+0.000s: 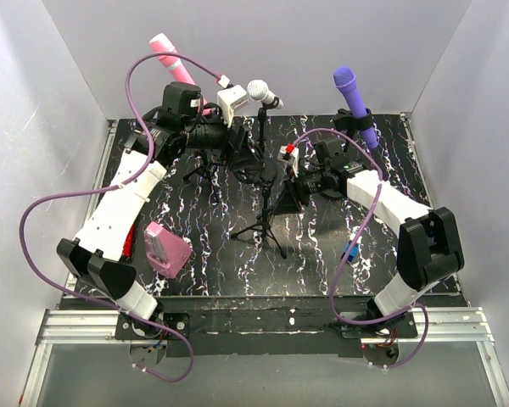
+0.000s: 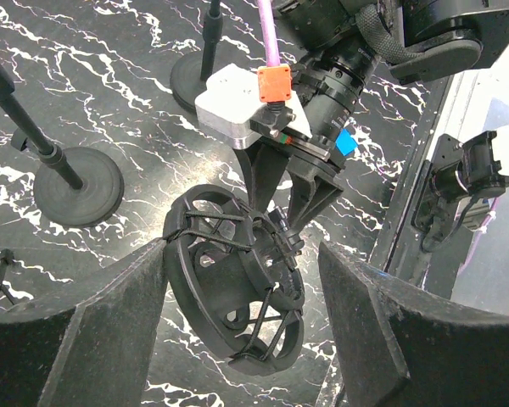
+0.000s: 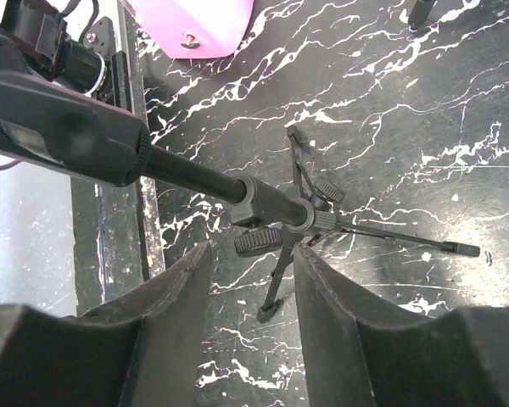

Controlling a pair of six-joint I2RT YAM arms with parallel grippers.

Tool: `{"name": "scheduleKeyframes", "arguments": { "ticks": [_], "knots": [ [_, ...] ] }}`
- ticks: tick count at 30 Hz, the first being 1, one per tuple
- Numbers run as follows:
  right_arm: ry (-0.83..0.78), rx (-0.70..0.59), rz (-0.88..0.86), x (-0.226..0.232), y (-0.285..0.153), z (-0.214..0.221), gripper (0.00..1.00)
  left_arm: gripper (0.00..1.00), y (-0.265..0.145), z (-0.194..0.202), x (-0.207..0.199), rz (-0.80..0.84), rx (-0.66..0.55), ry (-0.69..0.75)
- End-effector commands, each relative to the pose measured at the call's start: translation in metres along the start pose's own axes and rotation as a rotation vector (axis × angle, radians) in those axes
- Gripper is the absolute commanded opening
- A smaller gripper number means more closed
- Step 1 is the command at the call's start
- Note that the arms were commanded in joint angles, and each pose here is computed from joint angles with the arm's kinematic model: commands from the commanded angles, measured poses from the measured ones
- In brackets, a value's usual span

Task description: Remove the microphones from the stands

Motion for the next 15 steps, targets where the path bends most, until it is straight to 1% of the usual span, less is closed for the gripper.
{"name": "scheduleKeyframes", "arguments": {
  "ticks": [1, 5, 10, 11, 15],
  "knots": [
    [-0.054, -0.02, -0.009, 0.0001, 0.003, -0.0133, 0.52, 0.69, -0.011, -0.0107, -0.0103, 0.008, -0.034, 0.041],
    [-0.056, -0.015, -0.017, -0.0006, 0.0072, -0.0114, 0.5, 0.69, -0.0117, -0.0106, -0.0088, 0.0, -0.033, 0.043],
    [-0.068, -0.015, -0.031, 0.0001, 0.0119, -0.0109, 0.38, 0.69, -0.0108, -0.0089, -0.0084, -0.001, -0.027, 0.041],
    [-0.075, -0.018, -0.029, -0.0006, 0.0128, -0.0112, 0.35, 0.69, -0.0106, -0.0088, -0.0074, -0.002, -0.026, 0.039],
    [-0.125, -0.034, 0.023, -0.0043, 0.0107, -0.0142, 0.11, 0.69, -0.0109, -0.0095, -0.0073, -0.004, -0.025, 0.043]
  ]
}}
Point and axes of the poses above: each gripper's point midway between its finger pads, its own y axis out along the fingers, its own x axis along the line the jaws close on, z = x × y, the point moved 2 cm from there along -y, back along the fingers, and after that the axes turned 15 degrees about -y, right-handed, at the moved point
